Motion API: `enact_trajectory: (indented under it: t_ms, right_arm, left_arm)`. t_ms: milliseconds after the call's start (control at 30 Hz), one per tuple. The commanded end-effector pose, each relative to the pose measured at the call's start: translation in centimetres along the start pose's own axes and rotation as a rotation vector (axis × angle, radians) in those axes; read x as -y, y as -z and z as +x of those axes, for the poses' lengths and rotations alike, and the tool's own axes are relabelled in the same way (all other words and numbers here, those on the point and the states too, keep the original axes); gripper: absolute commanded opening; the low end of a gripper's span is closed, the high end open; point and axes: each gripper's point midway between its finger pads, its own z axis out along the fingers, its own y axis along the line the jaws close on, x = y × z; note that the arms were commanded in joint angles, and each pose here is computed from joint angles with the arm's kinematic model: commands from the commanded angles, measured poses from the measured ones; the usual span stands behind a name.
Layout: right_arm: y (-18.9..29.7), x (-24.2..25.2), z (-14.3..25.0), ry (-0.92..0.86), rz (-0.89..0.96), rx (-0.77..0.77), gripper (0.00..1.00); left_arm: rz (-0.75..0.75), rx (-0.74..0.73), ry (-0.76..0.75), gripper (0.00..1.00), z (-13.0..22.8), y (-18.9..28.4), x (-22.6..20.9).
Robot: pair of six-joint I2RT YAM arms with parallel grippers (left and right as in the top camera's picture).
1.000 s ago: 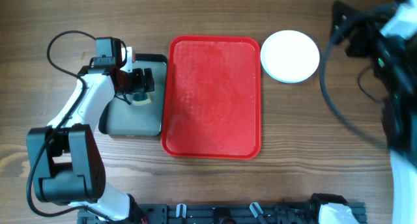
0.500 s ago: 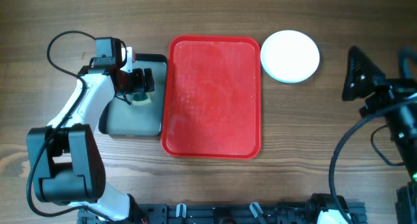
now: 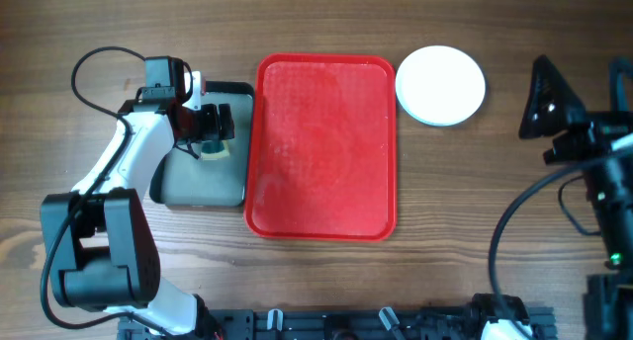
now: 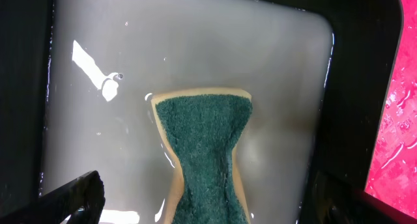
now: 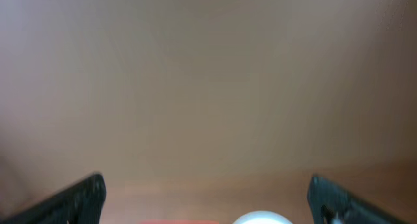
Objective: Clean dirty plates on tray and stack at the side
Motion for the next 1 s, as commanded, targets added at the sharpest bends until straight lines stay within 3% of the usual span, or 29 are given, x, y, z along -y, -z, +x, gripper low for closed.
enact_trajectory:
  t_ms: [0,300,500,967]
  right_arm:
    - [1.4,-0.6,0.5,0.042,-0.04,0.134,1.0]
    - [4.4,1.2,6.1,0.047,-0.005,0.348,1.0]
    - [5.2,3.2,10.5,-0.006,0.08,0.366,0.99]
    - [5.3,3.9,16.6,-0.011,0.024,0.434,0.99]
  left_arm:
    - [-0.006,-0.003,-0.006,1.0,-0.1,-0.3,-0.1]
    - [-0.006,-0.003,-0.006,1.0,-0.1,-0.3,-0.1]
    - [-0.006,-0.003,-0.006,1.0,-0.1,-0.3,-0.1]
    - [-0.006,-0.003,-0.006,1.0,-0.1,-0.3,-0.1]
